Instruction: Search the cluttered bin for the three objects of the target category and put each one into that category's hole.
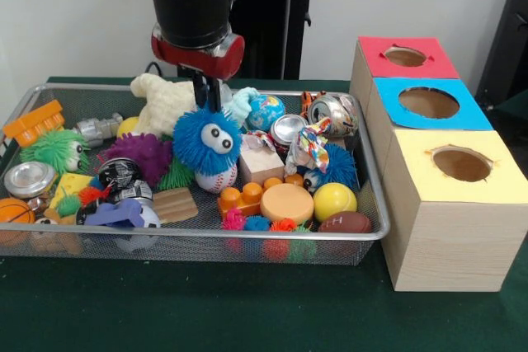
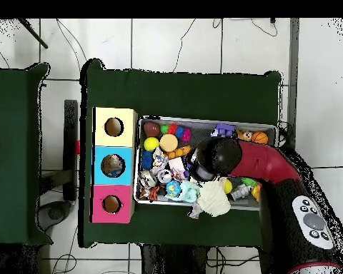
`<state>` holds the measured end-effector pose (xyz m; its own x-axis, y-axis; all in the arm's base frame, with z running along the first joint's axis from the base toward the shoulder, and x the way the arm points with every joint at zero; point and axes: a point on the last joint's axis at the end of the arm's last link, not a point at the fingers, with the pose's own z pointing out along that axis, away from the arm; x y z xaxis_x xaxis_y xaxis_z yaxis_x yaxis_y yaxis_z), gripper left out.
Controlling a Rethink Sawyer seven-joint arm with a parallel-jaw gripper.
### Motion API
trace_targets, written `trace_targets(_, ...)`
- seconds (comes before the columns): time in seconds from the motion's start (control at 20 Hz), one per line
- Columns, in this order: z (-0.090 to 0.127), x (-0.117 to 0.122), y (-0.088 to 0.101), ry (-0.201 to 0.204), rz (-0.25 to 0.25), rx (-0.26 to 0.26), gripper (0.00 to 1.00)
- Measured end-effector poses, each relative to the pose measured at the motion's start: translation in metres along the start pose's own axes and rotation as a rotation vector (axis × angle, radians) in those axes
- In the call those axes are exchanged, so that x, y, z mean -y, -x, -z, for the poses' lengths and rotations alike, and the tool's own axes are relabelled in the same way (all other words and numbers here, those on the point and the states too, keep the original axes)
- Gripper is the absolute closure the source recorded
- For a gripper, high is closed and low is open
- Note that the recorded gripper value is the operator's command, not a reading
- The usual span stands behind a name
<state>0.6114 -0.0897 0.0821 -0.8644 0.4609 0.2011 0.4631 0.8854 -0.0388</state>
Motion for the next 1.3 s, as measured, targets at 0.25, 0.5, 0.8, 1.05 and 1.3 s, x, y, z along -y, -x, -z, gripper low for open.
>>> trace_targets(0.25,0.019,-0.006,0.0,0.003,-0.003,0.012,1.0)
trace_targets(0.5,0.018,-0.011,0.0,0.003,0.007,0.022,1.0)
trace_targets(0.8,-0.004,-0.025,0.0,0.023,0.026,0.053,1.0)
trace_targets(1.05,-0.013,-0.036,-0.002,0.029,0.044,0.072,1.0)
trace_targets(1.3,-0.016,-0.05,-0.009,0.021,0.07,0.082,1.0)
